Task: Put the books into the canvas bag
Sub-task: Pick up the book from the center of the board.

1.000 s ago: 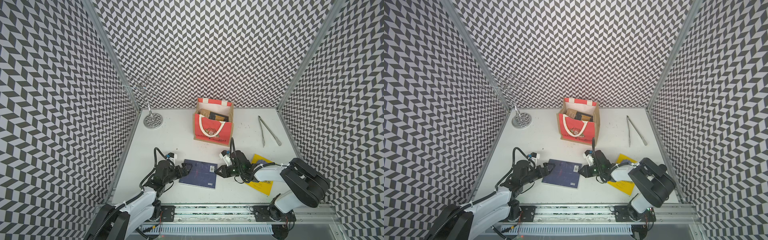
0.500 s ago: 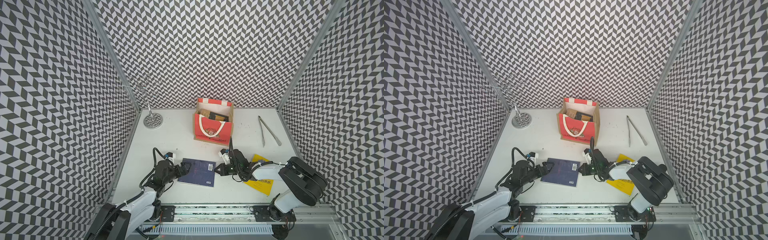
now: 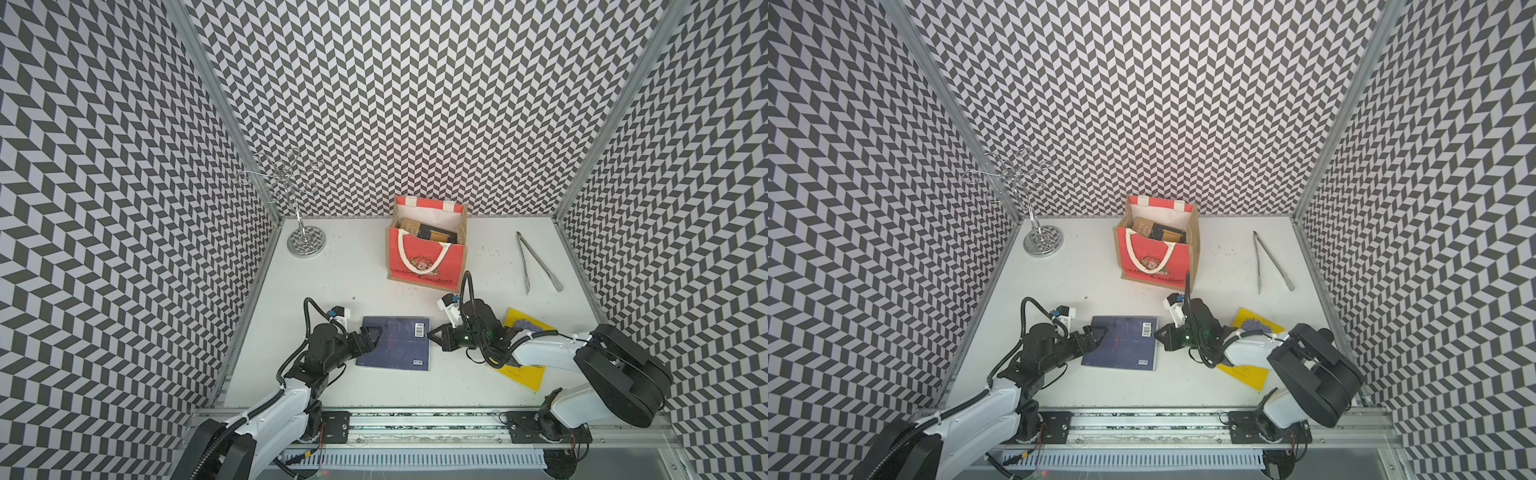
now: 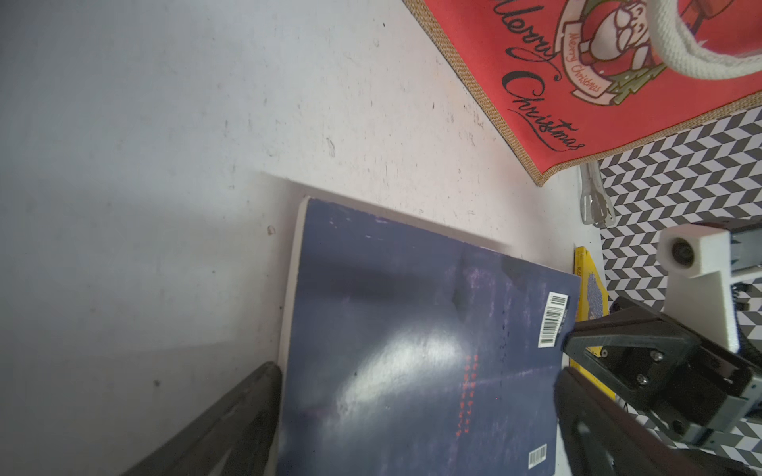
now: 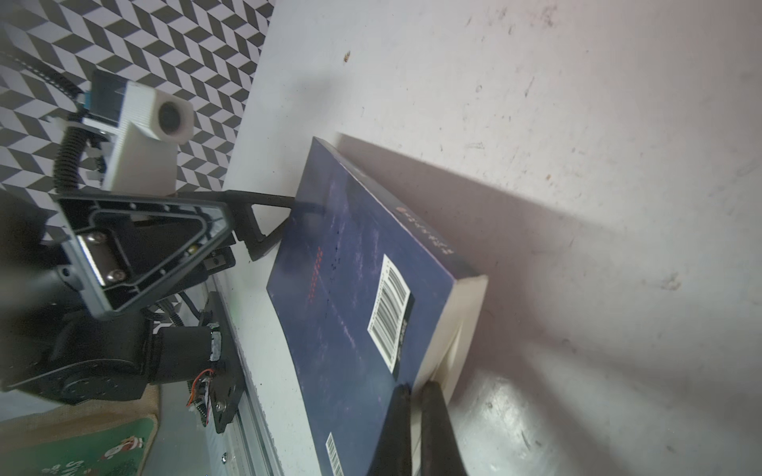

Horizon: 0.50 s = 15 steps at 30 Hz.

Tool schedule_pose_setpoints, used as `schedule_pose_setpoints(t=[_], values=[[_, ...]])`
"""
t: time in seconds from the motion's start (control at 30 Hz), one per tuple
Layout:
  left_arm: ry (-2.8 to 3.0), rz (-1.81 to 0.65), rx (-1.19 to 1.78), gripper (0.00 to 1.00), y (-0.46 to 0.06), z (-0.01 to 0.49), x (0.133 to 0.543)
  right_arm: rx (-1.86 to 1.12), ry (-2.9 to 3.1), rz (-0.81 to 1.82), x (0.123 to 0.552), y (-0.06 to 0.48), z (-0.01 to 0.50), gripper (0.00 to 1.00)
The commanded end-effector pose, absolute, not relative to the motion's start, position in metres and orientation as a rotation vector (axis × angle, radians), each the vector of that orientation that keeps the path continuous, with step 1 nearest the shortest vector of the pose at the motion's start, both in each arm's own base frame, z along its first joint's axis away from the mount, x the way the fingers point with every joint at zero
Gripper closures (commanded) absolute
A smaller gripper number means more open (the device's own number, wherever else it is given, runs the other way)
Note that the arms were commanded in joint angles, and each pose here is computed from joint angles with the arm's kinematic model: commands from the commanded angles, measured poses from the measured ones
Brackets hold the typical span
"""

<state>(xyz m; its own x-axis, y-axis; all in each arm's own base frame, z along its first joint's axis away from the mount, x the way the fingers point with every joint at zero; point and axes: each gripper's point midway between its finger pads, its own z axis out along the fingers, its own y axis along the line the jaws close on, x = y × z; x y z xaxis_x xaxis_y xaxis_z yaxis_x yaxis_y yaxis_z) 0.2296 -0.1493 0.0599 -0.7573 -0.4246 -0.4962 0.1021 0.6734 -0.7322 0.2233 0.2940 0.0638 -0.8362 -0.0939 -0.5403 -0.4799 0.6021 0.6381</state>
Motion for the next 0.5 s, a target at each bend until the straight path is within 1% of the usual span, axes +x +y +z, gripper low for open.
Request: schedule_pose_setpoints(t=[0.0,0.13,0.47], values=[[2.194,-1.172,-0.146,0.0,-0.1699,0.0752,0.2191,-0.594,2.15,1.238,0.2246,0.3182,0.1058,1.0],[2.187,-1.188,-0.134,0.0,-0.1718,0.0777,0.2181,-0.623,2.115,1.232,0.2259,0.3199,0.1114,1.0],[2.199,-1.133,-0.115,0.0,-0.1694,0.0781,0.223,-0.703,2.064,1.187,0.2288,0.3222,0.1123,1.0]])
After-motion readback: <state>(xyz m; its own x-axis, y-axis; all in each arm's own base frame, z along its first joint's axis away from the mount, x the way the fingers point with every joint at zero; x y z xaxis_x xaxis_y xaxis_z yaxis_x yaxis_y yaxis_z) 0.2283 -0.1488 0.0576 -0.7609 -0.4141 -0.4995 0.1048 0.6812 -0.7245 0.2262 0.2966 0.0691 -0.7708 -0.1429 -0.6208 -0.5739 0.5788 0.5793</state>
